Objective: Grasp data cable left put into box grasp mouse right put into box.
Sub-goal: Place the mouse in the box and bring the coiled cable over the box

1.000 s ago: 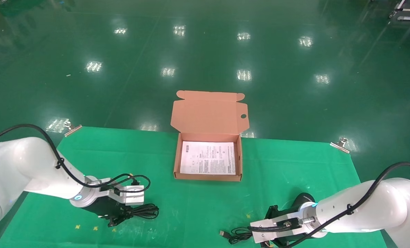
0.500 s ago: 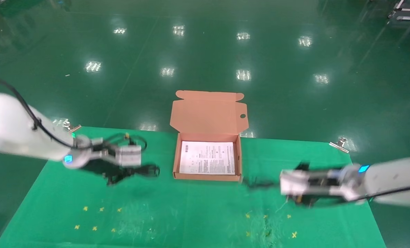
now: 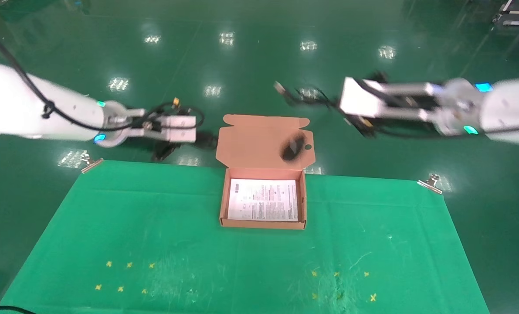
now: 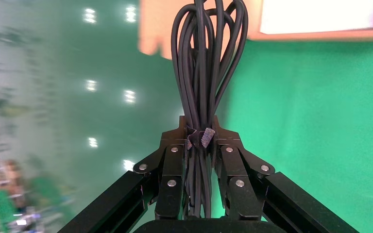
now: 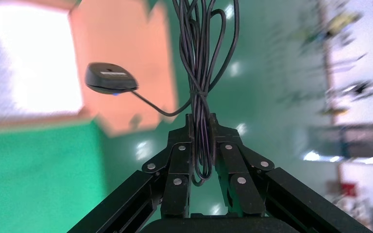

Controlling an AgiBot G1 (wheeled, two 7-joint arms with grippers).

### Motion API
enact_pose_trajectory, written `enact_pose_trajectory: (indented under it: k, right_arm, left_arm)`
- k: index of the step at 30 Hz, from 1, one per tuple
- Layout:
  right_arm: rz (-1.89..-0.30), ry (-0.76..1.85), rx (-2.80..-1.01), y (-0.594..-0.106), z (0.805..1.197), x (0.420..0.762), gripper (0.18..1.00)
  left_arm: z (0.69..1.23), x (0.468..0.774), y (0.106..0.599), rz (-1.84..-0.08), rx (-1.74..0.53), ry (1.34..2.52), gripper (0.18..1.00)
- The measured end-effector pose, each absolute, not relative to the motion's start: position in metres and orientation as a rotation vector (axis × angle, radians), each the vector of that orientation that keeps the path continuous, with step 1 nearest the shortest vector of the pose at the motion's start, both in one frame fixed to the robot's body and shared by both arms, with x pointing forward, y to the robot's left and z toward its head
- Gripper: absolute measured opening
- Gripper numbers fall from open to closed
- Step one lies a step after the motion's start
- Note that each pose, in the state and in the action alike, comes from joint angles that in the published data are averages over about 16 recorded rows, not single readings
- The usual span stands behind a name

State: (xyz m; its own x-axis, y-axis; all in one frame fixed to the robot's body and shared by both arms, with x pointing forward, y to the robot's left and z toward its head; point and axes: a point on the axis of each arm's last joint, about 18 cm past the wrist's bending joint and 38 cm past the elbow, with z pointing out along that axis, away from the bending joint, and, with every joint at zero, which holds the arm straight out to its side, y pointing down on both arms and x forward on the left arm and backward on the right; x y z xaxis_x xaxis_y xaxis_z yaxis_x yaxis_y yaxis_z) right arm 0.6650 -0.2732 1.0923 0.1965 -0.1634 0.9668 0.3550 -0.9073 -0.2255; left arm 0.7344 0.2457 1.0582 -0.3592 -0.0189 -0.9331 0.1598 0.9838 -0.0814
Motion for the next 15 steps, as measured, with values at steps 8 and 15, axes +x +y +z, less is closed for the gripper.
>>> enact_pose_trajectory:
  k: [8,15]
  right_arm:
    - [-1.81,-0.265,-1.928,-0.23,1.139,0.665,0.23]
    - [-1.818,-0.292,-1.883,-0.214,1.153,0.668,0.23]
  left_arm:
    - [1.1,0.736,0.23,-0.16,0.127,1.803,0.264]
    - [1.116,0.736,0.227,-0.152,0.122,1.759,0.263]
